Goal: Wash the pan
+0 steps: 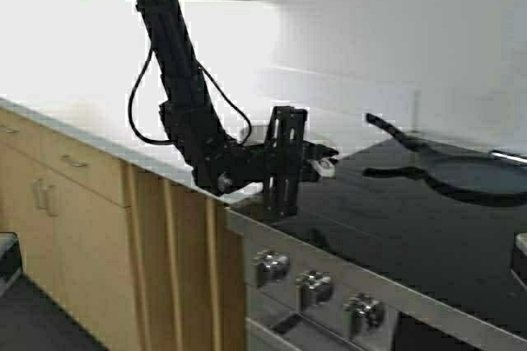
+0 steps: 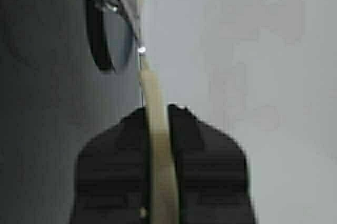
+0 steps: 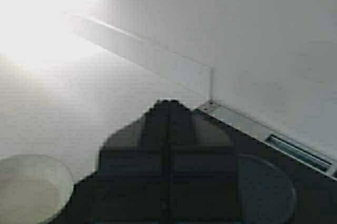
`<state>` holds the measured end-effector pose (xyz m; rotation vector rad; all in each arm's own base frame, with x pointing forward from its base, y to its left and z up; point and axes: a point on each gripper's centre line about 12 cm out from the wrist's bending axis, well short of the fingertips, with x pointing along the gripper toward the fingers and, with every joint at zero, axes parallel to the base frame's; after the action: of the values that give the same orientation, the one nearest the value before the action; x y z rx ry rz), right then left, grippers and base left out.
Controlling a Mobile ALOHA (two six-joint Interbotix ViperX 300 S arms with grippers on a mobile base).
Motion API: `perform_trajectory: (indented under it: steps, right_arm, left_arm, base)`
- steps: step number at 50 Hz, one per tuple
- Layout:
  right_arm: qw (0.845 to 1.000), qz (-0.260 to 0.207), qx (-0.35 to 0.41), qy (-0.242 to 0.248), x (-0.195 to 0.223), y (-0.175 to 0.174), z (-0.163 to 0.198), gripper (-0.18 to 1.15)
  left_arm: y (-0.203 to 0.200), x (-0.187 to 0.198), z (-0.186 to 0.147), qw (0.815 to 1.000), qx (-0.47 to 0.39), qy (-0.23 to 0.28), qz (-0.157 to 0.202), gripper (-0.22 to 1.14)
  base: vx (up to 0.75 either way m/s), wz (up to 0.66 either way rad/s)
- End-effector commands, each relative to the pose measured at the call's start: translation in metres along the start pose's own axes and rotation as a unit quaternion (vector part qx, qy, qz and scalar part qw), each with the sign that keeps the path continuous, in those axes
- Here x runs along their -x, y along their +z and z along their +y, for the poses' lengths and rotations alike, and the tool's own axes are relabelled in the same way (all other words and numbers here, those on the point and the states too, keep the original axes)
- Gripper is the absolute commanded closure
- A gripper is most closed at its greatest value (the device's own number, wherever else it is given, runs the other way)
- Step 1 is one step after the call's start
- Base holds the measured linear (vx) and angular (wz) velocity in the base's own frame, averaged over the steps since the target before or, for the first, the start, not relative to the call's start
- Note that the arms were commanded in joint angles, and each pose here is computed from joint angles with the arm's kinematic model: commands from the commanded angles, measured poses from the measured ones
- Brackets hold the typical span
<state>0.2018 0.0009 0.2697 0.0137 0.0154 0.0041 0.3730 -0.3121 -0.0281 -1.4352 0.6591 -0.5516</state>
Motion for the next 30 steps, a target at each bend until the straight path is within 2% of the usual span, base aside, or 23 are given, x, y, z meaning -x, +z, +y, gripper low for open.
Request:
perform_trajectory:
  steps: [1, 11, 30]
  right_arm:
    - [1.000, -0.009, 0.001, 0.001, -0.002, 0.007, 0.000, 0.90]
    - [1.000, -0.019, -0.015, 0.001, 0.000, 0.012, 0.000, 0.90]
    - [1.000, -0.015, -0.015, 0.001, -0.002, 0.011, 0.000, 0.90]
  left_arm:
    - [-0.001, 0.004, -0.040, 0.998, -0.023, -0.050, -0.001, 0.89]
    - [0.000, 0.016, -0.045, 0.998, -0.040, -0.047, -0.008, 0.89]
    - [0.002, 0.011, -0.042, 0.998, -0.042, -0.056, -0.010, 0.89]
  base:
    - [0.06, 0.51]
    - [0.04, 0.66]
    - [0.00, 0.63]
